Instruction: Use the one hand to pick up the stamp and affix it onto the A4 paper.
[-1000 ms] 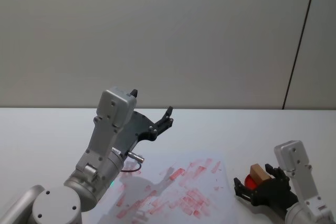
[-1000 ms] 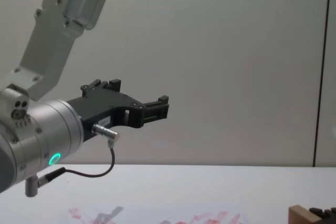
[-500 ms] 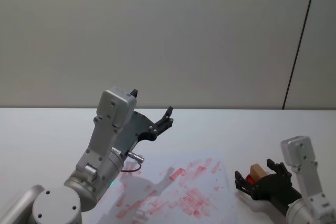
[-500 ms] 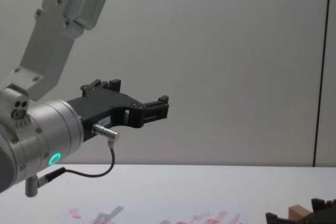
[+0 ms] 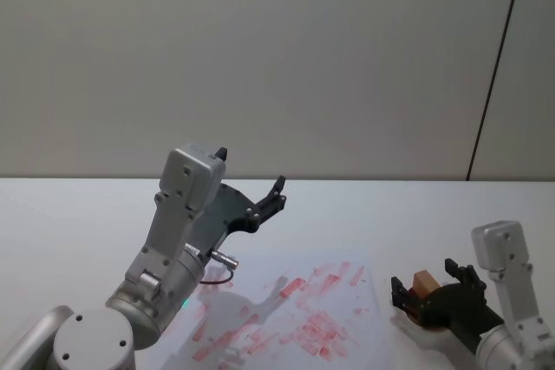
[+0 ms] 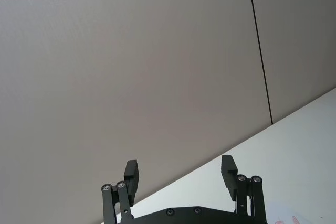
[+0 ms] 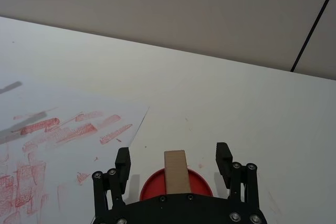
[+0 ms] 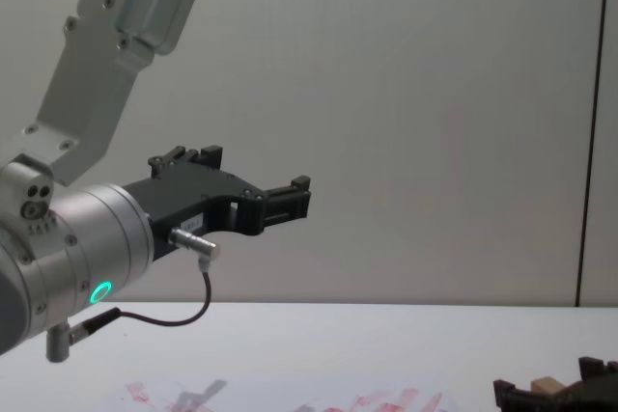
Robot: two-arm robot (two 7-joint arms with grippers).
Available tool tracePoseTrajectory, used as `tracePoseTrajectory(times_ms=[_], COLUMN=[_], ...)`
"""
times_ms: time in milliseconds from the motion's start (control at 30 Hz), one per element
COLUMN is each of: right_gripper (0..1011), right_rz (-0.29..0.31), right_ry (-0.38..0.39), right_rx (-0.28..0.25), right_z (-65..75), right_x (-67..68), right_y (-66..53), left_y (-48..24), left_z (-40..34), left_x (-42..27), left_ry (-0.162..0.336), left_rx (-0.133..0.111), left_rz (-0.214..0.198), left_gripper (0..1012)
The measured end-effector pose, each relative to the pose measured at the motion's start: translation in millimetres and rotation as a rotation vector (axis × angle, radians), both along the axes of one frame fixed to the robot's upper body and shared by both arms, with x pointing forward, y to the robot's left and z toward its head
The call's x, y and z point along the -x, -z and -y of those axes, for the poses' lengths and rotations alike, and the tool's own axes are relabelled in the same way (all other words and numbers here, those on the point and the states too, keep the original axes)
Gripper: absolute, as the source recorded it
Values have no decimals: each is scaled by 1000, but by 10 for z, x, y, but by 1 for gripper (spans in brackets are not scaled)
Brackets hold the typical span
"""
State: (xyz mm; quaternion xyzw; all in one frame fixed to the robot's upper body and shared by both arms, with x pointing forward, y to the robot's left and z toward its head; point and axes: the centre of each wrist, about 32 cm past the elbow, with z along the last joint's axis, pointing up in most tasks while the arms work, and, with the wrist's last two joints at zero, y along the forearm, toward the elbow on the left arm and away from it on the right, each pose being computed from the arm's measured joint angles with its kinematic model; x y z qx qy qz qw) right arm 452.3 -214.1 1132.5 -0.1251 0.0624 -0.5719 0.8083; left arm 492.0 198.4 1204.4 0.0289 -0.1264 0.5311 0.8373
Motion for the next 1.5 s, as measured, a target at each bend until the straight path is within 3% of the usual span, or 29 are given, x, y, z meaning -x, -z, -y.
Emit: tracePoseTrajectory(times_ms=[900, 1167, 1433, 1467, 1500], right_gripper=[983, 807, 560, 495, 495], right_rz=[-14, -16, -18, -18, -19], right_ry=[3, 3, 4, 4, 4], right_rx=[27, 33, 36, 36, 36], right_z=[1, -1, -1, -2, -2], right_x=[19, 21, 24, 24, 24], right_y=[-1, -1, 1, 1, 2], left_y=[0, 0, 0, 0, 0], left_z=[0, 0, 0, 0, 0], left_x=[0, 0, 0, 0, 0], left_ry=[0, 0, 0, 0, 0], left_rx=[0, 0, 0, 0, 0], left_rz=[0, 0, 0, 0, 0], left_gripper=[1002, 1003, 1002, 1002, 1002])
